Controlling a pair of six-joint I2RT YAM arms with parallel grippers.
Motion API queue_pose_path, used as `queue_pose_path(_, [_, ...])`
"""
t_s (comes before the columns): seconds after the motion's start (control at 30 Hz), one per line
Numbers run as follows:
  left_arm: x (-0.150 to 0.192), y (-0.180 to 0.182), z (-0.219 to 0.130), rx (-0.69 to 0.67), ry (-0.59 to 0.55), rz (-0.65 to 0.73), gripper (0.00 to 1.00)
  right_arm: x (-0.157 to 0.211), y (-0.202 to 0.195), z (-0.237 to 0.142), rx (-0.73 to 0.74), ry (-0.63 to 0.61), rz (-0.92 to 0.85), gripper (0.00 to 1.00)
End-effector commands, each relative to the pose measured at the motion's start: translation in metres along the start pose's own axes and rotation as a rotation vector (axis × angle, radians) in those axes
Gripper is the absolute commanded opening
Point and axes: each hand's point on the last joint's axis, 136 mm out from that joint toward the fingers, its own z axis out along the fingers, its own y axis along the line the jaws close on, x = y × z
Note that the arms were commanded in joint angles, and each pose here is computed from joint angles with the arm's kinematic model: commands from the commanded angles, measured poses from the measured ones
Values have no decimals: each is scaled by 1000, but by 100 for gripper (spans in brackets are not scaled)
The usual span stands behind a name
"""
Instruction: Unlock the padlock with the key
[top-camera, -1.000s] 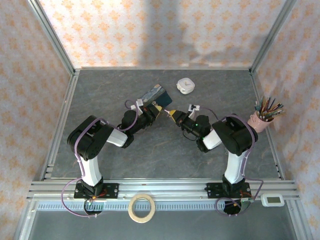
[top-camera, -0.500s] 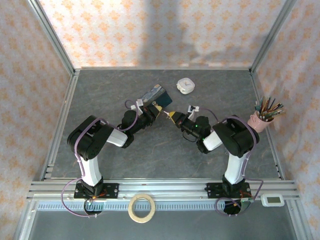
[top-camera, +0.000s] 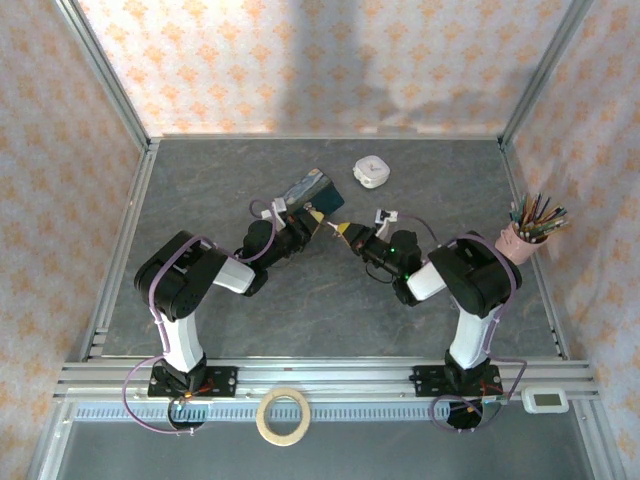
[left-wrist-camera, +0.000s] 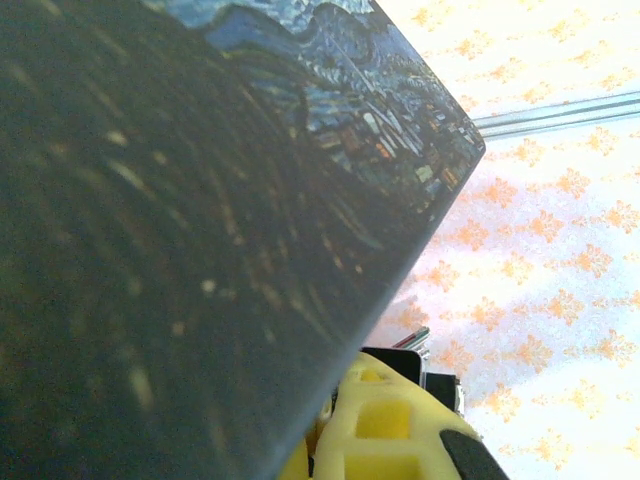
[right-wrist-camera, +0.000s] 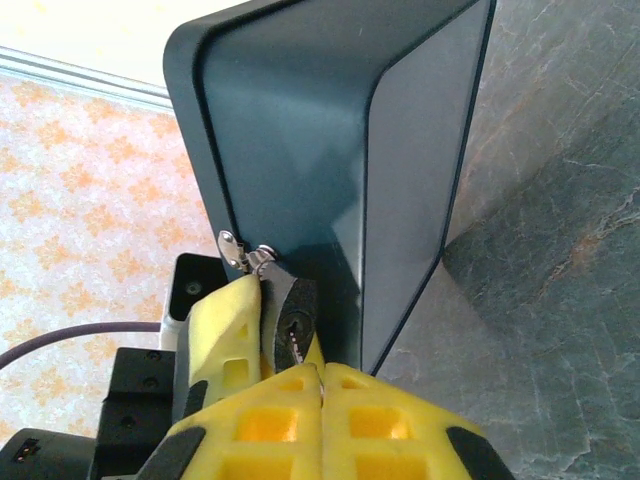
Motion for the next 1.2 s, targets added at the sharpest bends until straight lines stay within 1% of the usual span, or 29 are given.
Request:
queue_pose_path(0.0, [9,-36,-1,109,48,55,0,-3,18,10,-43,17,-75,0])
queue_pose_path(0.2, [16,-38,-4,97,79,72,0,-7,23,16,-40,16,-136,0])
queue_pose_path(0.4, [23,-41,-1,111,128,86,0,-10,28,26,-44,60,-216,0])
queue_pose_path(0.53, [29,-38,1,85,166,118,0,-16,29,27,-51,68,-232,0])
queue_pose_path(0.63, [28,-35,0,72,160,122,0,-8,31,28,-72,97,-197,0])
queue_pose_path(0.73, [23,-33,-1,71,122,104,0,5,32,25,-87,120,-122,0])
queue_pose_path(0.83, [16,-35,-1,83,73,89,0,10,31,18,-102,107,-23,0])
queue_pose_path(0.9, [15,-38,0,100,61,84,0,9,32,14,-120,87,38,0])
queue_pose_path(1.03, [23,-44,7,127,97,75,0,5,30,20,-131,81,93,0])
queue_pose_path(1.17, [30,-45,6,128,131,85,0,3,34,26,-147,87,71,0])
